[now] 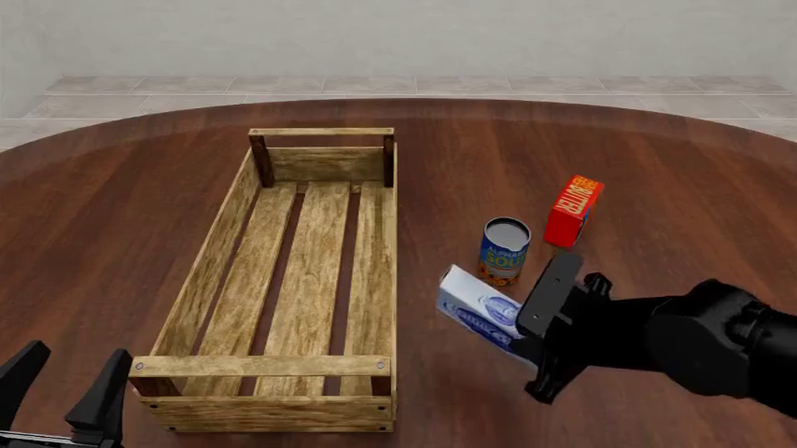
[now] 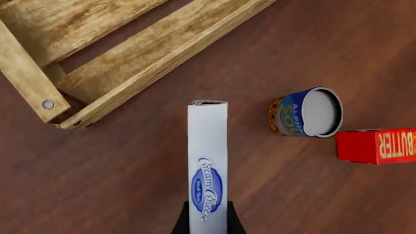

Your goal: Pick up the cream cheese and put it in the tray.

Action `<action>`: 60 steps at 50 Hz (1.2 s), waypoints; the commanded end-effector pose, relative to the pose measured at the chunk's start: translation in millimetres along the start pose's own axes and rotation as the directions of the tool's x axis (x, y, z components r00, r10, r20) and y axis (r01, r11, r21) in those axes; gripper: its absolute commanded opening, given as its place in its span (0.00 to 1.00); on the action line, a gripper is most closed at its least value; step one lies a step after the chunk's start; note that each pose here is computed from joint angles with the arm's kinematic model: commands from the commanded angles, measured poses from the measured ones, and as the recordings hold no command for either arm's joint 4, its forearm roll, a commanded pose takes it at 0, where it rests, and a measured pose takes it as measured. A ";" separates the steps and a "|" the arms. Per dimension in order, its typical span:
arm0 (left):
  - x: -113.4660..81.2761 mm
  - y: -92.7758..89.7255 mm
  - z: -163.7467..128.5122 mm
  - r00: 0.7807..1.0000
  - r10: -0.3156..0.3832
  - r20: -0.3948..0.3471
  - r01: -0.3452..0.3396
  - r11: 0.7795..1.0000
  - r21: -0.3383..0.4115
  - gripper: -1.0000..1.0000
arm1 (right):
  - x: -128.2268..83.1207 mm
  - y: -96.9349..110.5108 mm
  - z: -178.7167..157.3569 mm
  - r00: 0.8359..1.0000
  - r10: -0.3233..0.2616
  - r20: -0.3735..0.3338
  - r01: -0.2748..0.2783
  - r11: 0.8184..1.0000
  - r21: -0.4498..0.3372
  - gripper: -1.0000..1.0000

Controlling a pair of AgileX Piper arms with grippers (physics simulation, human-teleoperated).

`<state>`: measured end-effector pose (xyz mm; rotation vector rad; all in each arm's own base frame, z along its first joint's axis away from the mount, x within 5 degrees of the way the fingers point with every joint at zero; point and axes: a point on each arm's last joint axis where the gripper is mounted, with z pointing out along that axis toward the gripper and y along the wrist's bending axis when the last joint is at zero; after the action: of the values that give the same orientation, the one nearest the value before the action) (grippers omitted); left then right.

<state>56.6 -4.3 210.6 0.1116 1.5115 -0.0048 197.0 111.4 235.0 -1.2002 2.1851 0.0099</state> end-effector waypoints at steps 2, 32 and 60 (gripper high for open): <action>-0.2 -0.2 -0.1 1.000 0.004 0.002 -0.004 1.000 0.004 1.00 | -33.9 -16.9 -36.5 0.995 0.051 0.089 -0.055 0.998 0.038 0.00; -1.4 -0.4 -0.4 1.000 0.018 0.018 -0.018 1.000 0.008 1.00 | -139.0 -14.6 -70.8 0.955 0.062 0.291 -0.057 0.998 -0.025 0.00; -1.7 -0.9 -0.4 1.000 -0.002 0.022 0.002 1.000 0.016 1.00 | -207.0 17.9 -21.9 0.935 0.125 0.333 -0.085 0.987 -0.134 0.00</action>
<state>56.0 -5.2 212.2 0.1235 1.4903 -0.0151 246.6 242.4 360.9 -1.0470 1.9599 0.3177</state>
